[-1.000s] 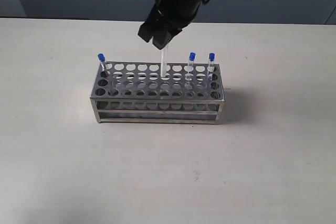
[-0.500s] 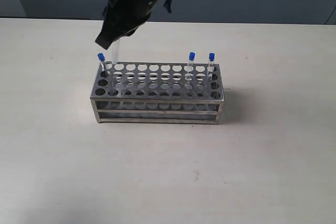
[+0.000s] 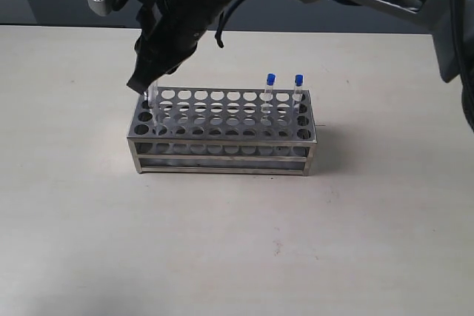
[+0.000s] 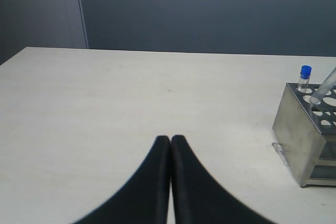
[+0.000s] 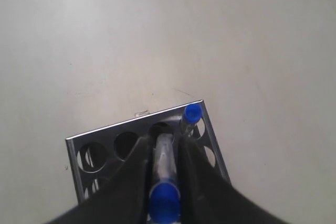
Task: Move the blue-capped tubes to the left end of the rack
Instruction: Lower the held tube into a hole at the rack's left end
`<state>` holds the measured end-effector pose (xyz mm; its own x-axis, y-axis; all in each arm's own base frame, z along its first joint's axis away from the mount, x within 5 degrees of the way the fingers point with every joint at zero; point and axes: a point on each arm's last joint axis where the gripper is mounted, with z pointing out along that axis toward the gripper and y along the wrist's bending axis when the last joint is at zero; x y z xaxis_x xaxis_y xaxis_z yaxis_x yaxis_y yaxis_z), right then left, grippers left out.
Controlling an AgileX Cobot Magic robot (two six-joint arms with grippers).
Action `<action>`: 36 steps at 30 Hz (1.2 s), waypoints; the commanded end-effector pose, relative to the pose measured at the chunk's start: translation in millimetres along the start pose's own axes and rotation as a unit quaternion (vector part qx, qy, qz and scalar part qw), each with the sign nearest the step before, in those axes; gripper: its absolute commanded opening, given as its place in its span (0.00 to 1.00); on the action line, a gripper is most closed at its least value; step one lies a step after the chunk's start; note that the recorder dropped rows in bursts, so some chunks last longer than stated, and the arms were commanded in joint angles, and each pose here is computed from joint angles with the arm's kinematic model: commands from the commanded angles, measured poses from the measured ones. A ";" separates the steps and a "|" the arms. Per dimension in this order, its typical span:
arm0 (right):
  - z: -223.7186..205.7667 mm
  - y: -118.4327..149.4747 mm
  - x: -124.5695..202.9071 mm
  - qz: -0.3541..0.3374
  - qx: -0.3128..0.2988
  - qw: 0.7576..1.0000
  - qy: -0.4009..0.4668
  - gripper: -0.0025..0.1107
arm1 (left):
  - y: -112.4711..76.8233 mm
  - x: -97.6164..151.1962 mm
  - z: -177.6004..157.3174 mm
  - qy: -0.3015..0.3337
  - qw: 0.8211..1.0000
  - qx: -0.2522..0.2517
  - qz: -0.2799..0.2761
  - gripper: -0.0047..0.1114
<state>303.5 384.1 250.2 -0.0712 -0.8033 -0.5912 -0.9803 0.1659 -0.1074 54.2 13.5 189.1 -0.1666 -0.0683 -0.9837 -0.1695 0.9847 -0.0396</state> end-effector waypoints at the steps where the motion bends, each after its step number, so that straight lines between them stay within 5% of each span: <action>1: 7.1 -0.2 1.8 0.000 -0.002 1.000 0.000 0.02 | -0.2 -0.5 -0.4 -0.002 1.000 0.002 -0.001 0.05; 36: 47.1 4.8 9.0 0.043 -0.047 0.998 -0.030 0.02 | -0.2 -0.5 -0.4 -0.002 1.000 0.002 -0.002 0.05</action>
<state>309.5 401.9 208.8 -0.1198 -0.7636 -0.6345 -0.9850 0.1716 -0.0205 54.2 13.5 189.1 -0.1666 -0.0683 -0.9837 -0.1695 0.9847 -0.0396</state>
